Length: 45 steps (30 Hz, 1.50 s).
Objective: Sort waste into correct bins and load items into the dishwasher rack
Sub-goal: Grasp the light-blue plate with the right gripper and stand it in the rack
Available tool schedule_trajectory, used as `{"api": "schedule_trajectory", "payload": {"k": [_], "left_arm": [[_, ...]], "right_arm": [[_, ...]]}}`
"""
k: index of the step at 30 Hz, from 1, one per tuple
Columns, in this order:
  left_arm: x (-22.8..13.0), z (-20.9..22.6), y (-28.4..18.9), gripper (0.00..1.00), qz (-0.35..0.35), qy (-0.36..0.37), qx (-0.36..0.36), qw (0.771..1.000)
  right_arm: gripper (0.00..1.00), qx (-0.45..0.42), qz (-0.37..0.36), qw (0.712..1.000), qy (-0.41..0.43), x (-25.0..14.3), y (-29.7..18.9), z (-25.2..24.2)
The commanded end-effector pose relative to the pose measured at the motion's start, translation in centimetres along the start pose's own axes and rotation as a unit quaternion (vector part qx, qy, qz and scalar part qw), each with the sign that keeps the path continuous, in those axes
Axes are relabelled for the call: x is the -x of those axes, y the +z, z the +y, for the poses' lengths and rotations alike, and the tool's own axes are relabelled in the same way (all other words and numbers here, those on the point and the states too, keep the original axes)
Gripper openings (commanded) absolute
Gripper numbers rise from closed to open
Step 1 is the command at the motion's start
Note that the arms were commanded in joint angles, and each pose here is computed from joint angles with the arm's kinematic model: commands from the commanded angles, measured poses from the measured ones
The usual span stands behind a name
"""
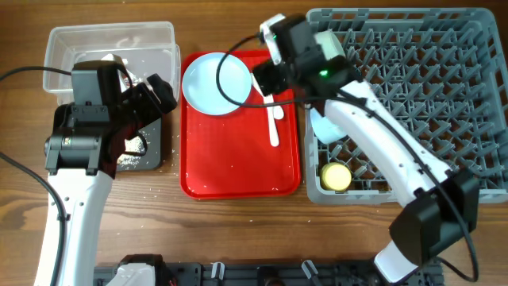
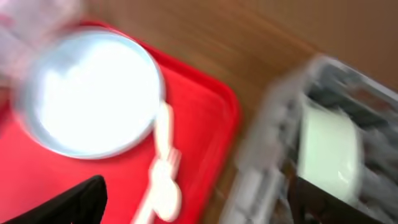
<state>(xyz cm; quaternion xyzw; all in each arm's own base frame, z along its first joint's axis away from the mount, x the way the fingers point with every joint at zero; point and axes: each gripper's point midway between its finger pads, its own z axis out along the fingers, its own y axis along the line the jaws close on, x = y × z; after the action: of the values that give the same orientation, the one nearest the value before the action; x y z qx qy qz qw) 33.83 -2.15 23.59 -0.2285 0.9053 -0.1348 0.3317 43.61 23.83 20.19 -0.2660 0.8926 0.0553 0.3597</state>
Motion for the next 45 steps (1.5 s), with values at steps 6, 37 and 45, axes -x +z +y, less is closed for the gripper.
{"api": "schedule_trajectory", "payload": {"k": [6, 37, 45], "left_arm": [[0.0, 0.4, 0.2, 1.00, 0.001, -0.002, 0.006, 1.000], [0.0, 0.4, 0.2, 1.00, 0.001, -0.002, 0.006, 1.000], [0.0, 0.4, 0.2, 1.00, 0.001, -0.002, 0.006, 1.000]], "right_arm": [[0.78, 0.092, 0.023, 0.953, 0.288, -0.1, 3.8, 3.3], [0.04, 0.072, 0.058, 0.945, 0.313, -2.8, 9.4, 3.8], [0.04, -0.430, -0.139, 0.872, 0.191, 2.5, -17.8, -16.6]]}}
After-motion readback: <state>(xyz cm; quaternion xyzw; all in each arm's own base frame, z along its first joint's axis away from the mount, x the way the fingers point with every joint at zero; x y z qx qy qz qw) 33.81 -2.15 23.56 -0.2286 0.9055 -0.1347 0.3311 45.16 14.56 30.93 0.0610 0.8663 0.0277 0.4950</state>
